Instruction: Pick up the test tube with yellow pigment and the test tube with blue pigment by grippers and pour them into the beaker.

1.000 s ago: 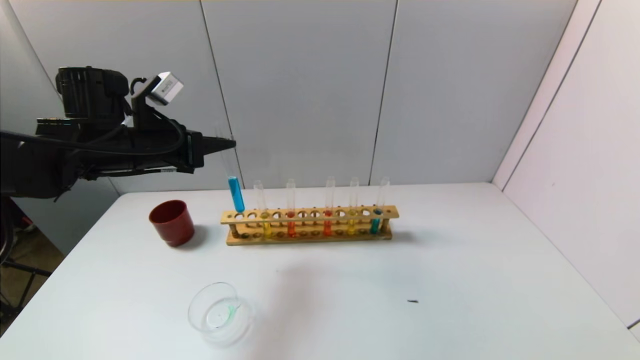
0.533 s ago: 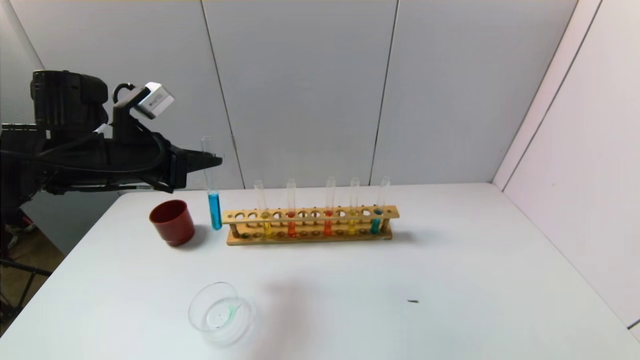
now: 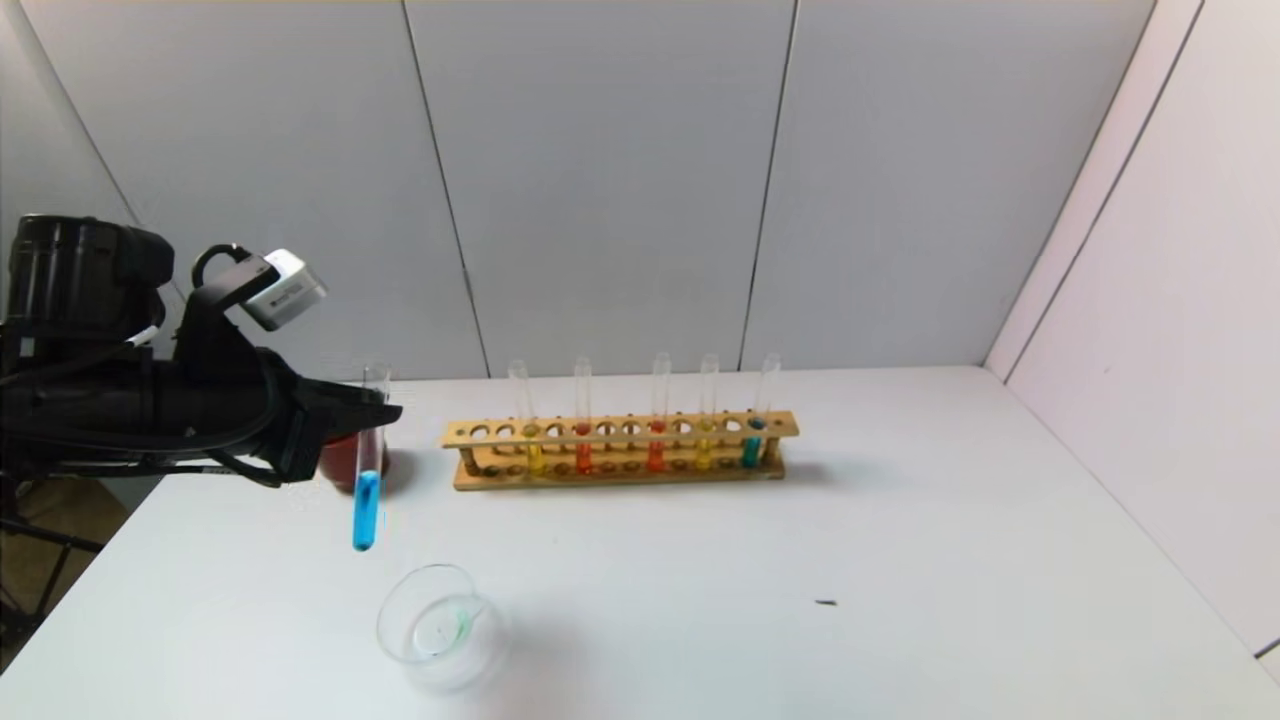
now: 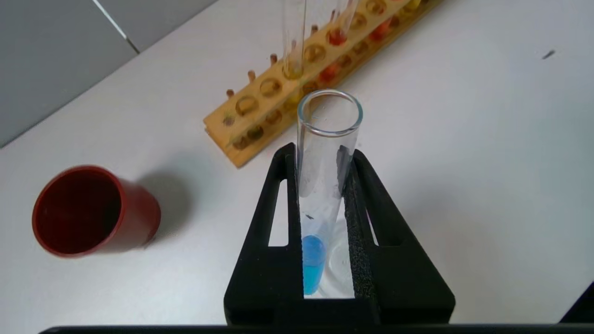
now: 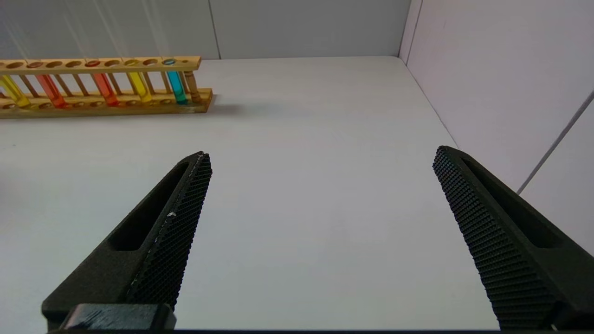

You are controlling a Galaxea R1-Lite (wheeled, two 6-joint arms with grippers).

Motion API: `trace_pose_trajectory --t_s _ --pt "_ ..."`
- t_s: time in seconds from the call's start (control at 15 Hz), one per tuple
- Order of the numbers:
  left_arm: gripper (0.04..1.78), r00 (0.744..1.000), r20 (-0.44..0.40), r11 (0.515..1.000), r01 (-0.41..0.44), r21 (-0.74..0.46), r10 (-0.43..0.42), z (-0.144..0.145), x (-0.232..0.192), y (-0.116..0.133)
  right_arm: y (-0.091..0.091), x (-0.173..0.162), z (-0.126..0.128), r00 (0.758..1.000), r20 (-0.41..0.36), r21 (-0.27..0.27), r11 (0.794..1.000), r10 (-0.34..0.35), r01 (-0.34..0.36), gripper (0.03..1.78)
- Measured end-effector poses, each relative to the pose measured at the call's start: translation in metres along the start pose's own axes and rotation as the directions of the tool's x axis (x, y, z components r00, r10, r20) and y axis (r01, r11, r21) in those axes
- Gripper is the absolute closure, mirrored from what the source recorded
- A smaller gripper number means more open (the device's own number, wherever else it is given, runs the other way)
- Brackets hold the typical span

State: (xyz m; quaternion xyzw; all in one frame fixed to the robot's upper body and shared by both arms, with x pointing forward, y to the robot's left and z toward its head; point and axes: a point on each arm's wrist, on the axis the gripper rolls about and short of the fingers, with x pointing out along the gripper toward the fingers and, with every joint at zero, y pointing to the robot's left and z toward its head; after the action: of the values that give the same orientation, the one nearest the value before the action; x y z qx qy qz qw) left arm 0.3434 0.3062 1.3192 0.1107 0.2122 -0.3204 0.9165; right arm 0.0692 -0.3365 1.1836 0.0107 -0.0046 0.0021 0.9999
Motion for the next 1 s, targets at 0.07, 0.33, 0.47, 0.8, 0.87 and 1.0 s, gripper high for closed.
trace_pose_trajectory --t_s 0.07,0.33,0.47,0.8,0.87,1.0 --pt "1.49 1.000 -0.025 1.000 0.007 0.013 -0.007 -0.003 -0.004 -0.004 0.000 0.000 0.000 1.000 0.000 0.000 1.000 0.000 0.000 0.07" --pt "1.49 0.994 -0.106 0.998 0.019 0.057 -0.013 -0.018 -0.013 -0.015 0.000 0.000 0.000 1.000 0.000 0.000 1.000 0.000 0.000 0.07" --pt "1.49 0.987 -0.158 0.993 0.011 0.113 0.007 -0.030 -0.013 -0.021 0.000 0.000 0.000 1.000 0.000 0.000 1.000 0.000 0.000 0.07" --pt "1.49 0.944 -0.301 0.966 -0.059 0.254 0.137 -0.054 -0.013 -0.027 0.000 0.000 0.000 1.000 0.000 0.000 1.000 0.000 0.000 0.07" --pt "1.49 0.935 -0.319 0.960 -0.068 0.272 0.156 -0.056 -0.012 -0.026 0.000 0.000 0.000 1.000 0.000 0.000 1.000 0.000 0.000 0.07" --pt "1.49 0.927 -0.337 0.956 -0.065 0.285 0.163 -0.059 -0.010 -0.026 0.000 0.000 0.000 1.000 0.000 0.000 1.000 0.000 0.000 0.07"
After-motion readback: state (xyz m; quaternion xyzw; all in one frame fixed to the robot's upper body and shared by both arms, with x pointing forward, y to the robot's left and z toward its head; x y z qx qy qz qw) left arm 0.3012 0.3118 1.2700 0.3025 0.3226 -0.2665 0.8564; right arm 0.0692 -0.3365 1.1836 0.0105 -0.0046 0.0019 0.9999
